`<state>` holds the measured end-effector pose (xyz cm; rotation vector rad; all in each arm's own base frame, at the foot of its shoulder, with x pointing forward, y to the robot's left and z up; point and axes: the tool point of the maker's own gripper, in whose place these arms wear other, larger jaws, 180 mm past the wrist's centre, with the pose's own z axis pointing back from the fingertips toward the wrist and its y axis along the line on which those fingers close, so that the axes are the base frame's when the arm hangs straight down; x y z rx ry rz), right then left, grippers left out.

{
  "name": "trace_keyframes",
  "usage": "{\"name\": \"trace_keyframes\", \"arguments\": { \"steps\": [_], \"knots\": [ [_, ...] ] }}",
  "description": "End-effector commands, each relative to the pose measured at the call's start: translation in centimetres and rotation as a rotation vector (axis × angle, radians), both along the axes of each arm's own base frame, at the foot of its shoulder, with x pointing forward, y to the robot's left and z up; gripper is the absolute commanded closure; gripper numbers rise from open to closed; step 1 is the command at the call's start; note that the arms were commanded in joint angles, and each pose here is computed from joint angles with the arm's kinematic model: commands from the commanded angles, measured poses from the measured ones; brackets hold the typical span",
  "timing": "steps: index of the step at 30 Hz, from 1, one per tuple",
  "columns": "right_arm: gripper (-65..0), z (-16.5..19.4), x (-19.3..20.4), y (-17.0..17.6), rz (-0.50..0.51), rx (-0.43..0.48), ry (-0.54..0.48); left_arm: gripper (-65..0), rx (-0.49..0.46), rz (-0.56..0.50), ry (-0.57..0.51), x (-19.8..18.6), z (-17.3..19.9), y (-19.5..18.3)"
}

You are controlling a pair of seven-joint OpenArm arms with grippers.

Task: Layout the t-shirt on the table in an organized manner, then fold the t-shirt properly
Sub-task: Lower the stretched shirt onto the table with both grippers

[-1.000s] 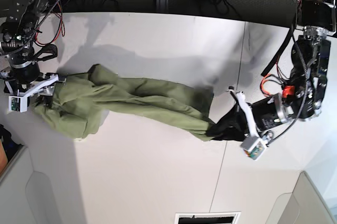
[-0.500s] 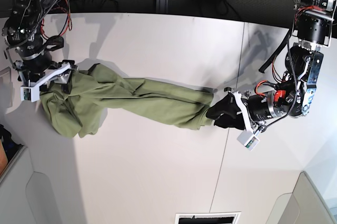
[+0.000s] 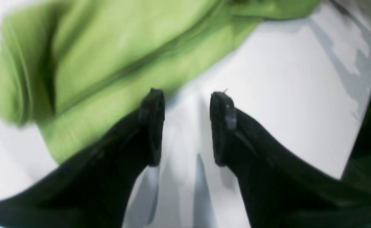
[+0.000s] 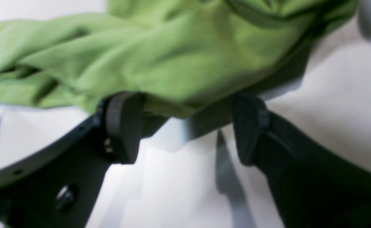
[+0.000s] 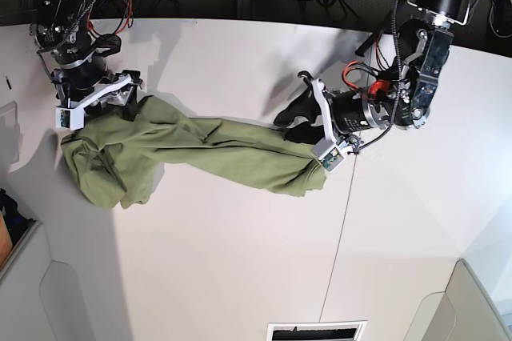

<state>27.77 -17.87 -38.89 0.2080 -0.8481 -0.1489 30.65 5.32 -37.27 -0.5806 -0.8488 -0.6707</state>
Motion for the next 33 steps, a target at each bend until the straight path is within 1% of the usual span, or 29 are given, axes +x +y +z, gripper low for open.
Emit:
{"name": "trace_keyframes", "arguments": {
  "steps": [1, 3, 5, 7, 8, 9, 10, 12, 14, 15, 17, 19, 20, 22, 25, 27, 30, 33],
  "knots": [
    [-43.2, 1.0, 1.2, -0.1, -0.002, 0.005, -0.049, -24.0, -0.023, 0.03, -0.077, 2.1, 2.3, 0.7],
    [-43.2, 0.8, 1.9, -0.1, -0.005, 0.017, -0.048, -24.1, -0.007, 0.062, -0.113, 3.5, 3.0, 1.1],
    [-43.2, 0.8, 2.4, 0.0, -0.006, 0.023, -0.052, -24.1, 0.013, 0.072, -0.146, 4.5, 3.7, 1.4],
    [-43.1, 1.0, 2.9, 0.0, -0.006, 0.024, -0.06, -24.1, 0.022, 0.076, -0.161, 5.1, 4.1, 1.6],
    [-42.0, 1.2, 3.0, 0.0, -0.006, 0.024, -0.065, -24.1, 0.02, 0.08, -0.162, 5.3, 4.1, 1.7],
    [-38.5, 1.2, 3.0, 0.0, -0.006, 0.024, -0.067, -24.1, 0.02, 0.087, -0.155, 5.5, 3.8, 1.9],
    [-33.5, 1.2, 3.1, 0.0, -0.006, 0.024, -0.068, -24.0, 0.02, 0.095, -0.141, 5.6, 3.3, 2.0],
    [-21.0, 1.3, 3.1, 0.0, -0.006, 0.024, -0.069, -24.0, 0.023, 0.118, -0.111, 6.0, 1.9, 2.6],
    [-6.8, 1.4, 3.2, 0.0, -0.007, 0.024, -0.072, -24.0, 0.031, 0.144, -0.097, 6.6, 0.6, 3.1],
    [0.0, 1.5, 3.3, 0.0, -0.006, 0.023, -0.077, -22.8, 0.033, 0.157, -0.095, 7.0, 0.1, 3.3],
    [0.0, 1.9, 3.7, 0.1, 0.003, 0.023, -0.088, -14.5, 0.034, 0.179, -0.093, 7.9, -0.6, 3.7],
    [0.0, 2.9, 4.0, 0.4, 0.023, 0.027, -0.122, -3.2, 0.032, 0.194, -0.089, 8.8, -0.7, 4.0],
    [0.0, 3.6, 4.2, 0.6, 0.031, 0.031, -0.145, 0.0, 0.033, 0.196, -0.094, 9.1, -0.4, 4.1],
    [0.0, 5.5, 4.6, 1.1, 0.059, 0.029, -0.201, 0.0, 0.033, 0.2, -0.112, 9.9, 0.4, 4.4],
    [0.0, 8.9, 5.6, 1.6, 0.093, 0.018, -0.303, 0.0, 0.002, 0.218, -0.166, 11.4, 3.2, 5.4],
    [0.0, 10.7, 6.6, 1.6, 0.098, 0.007, -0.354, 0.0, 0.007, 0.229, -0.206, 12.5, 5.1, 6.4],
    [0.0, 12.6, 8.4, 1.6, 0.097, 0.0, -0.408, 0.0, 0.023, 0.229, -0.244, 13.7, 7.0, 7.2],
    [0.0, 13.9, 10.3, 1.3, 0.092, -0.012, -0.44, 0.0, 0.048, 0.227, -0.269, 14.5, 7.8, 7.4]
  ]
}}
